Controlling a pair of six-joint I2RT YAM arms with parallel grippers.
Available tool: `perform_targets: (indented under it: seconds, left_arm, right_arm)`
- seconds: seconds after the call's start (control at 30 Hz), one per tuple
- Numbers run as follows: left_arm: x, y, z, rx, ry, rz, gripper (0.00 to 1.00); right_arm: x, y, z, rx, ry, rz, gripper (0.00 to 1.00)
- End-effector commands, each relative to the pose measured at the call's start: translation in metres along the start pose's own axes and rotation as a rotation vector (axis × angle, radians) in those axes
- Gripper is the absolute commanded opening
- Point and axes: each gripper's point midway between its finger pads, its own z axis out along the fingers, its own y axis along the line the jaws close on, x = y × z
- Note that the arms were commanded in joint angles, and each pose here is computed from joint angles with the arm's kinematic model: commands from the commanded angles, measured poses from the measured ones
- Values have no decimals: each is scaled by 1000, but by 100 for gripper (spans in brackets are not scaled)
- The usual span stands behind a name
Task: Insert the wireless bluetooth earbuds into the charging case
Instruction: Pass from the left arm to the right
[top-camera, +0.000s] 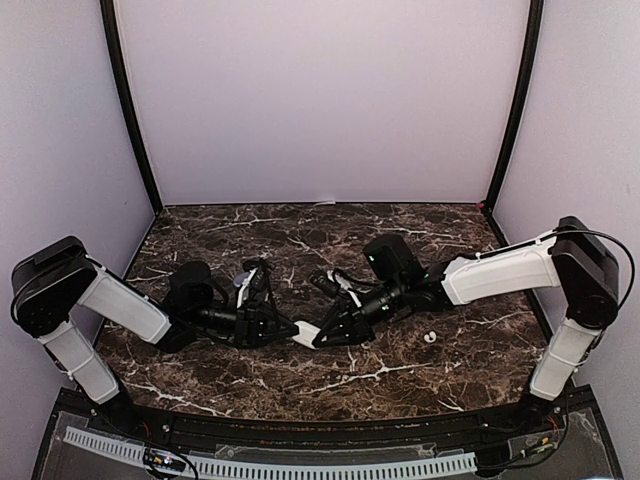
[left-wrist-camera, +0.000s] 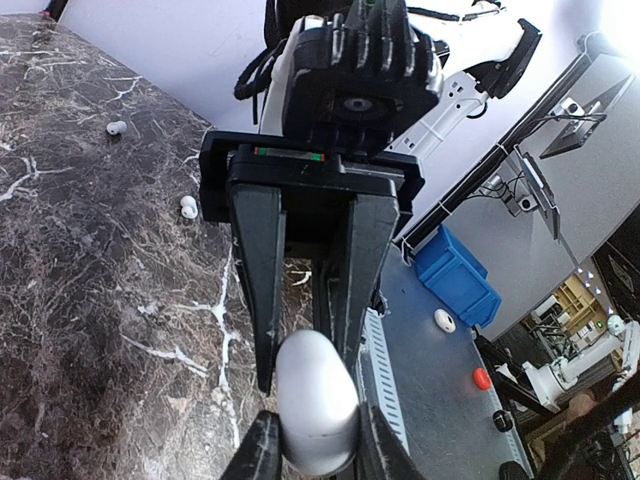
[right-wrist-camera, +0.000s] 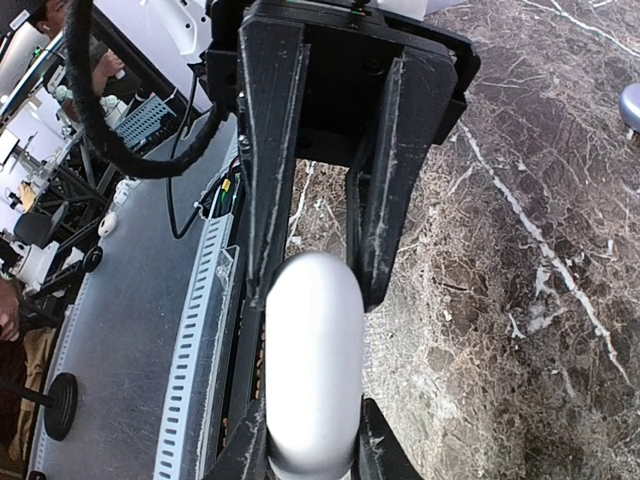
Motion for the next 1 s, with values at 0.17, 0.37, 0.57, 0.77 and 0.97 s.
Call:
perform_targets:
  seconds: [0.17, 0.37, 0.57, 0.77, 0.97]
  left_arm:
    - [-13, -12, -3, 9, -34, 68, 23]
    - [-12, -10, -3, 0, -36, 63, 28]
    - [-7, -8, -4, -7, -29, 55, 73]
    - [0, -7, -3, 4, -10, 66, 70]
    - [4, -11, -3, -1, -29, 135, 67]
  right_arm:
    - [-11, 10, 0, -53, -14, -41, 7]
    - [-13, 11, -1, -49, -18, -47, 0]
    - [-16, 10, -4, -24, -27, -55, 0]
    - [-19, 8, -4, -9, -32, -65, 0]
    - [-24, 5, -4, 8, -46, -66, 0]
